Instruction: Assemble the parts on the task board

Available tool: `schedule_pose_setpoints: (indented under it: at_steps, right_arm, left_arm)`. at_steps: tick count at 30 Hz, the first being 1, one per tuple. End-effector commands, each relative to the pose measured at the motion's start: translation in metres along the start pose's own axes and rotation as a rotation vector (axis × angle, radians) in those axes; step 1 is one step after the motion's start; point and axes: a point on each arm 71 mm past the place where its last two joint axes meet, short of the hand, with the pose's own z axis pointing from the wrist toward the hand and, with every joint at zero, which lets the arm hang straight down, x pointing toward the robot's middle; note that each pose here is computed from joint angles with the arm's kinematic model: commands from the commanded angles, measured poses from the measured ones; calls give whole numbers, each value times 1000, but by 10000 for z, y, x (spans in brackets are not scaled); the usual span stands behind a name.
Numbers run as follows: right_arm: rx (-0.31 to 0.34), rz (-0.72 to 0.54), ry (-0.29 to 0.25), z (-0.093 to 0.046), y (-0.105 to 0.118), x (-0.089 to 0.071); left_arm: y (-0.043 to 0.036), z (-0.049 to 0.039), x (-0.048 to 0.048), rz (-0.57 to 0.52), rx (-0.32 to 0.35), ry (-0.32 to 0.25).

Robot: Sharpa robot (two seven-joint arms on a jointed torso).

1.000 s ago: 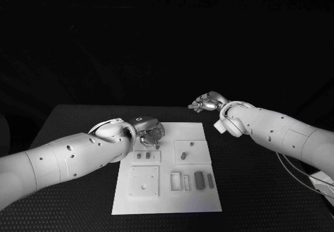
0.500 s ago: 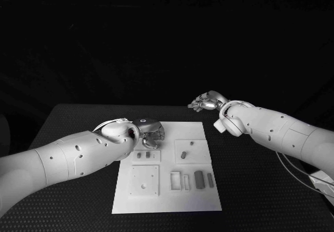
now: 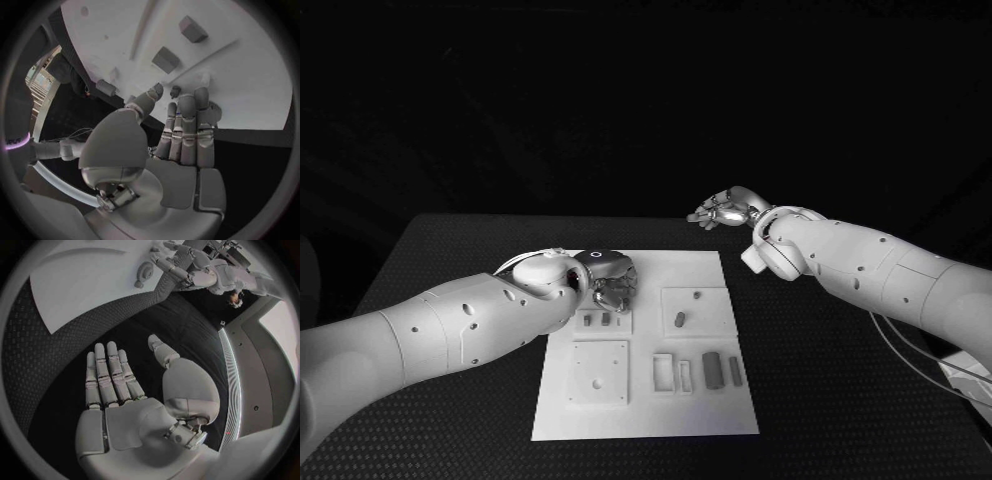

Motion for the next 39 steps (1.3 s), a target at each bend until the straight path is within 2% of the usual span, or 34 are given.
schedule_pose_setpoints:
  at_steps: [1, 6, 12, 20, 24, 33, 39]
  right_arm:
    - [-8, 4, 14, 1, 12, 17]
    - [-9, 5, 16, 0, 16, 21]
    - [-7, 4, 14, -3, 8, 12]
    - [-8, 5, 16, -2, 12, 17]
    - [-8, 5, 16, -1, 12, 18]
    - [-9, 5, 17, 0, 15, 21]
    - [-9, 6, 17, 2, 17, 24]
  left_arm:
    - [-26, 22, 43, 10, 18, 11]
    - [-1, 10, 51, 9, 2, -27]
    - [58, -12, 62, 8, -16, -24]
    - [79, -11, 74, 8, -26, -5]
    - [90, -4, 85, 8, -30, -15]
    - [55, 21, 151, 1, -23, -19]
    - [57, 21, 158, -3, -22, -20]
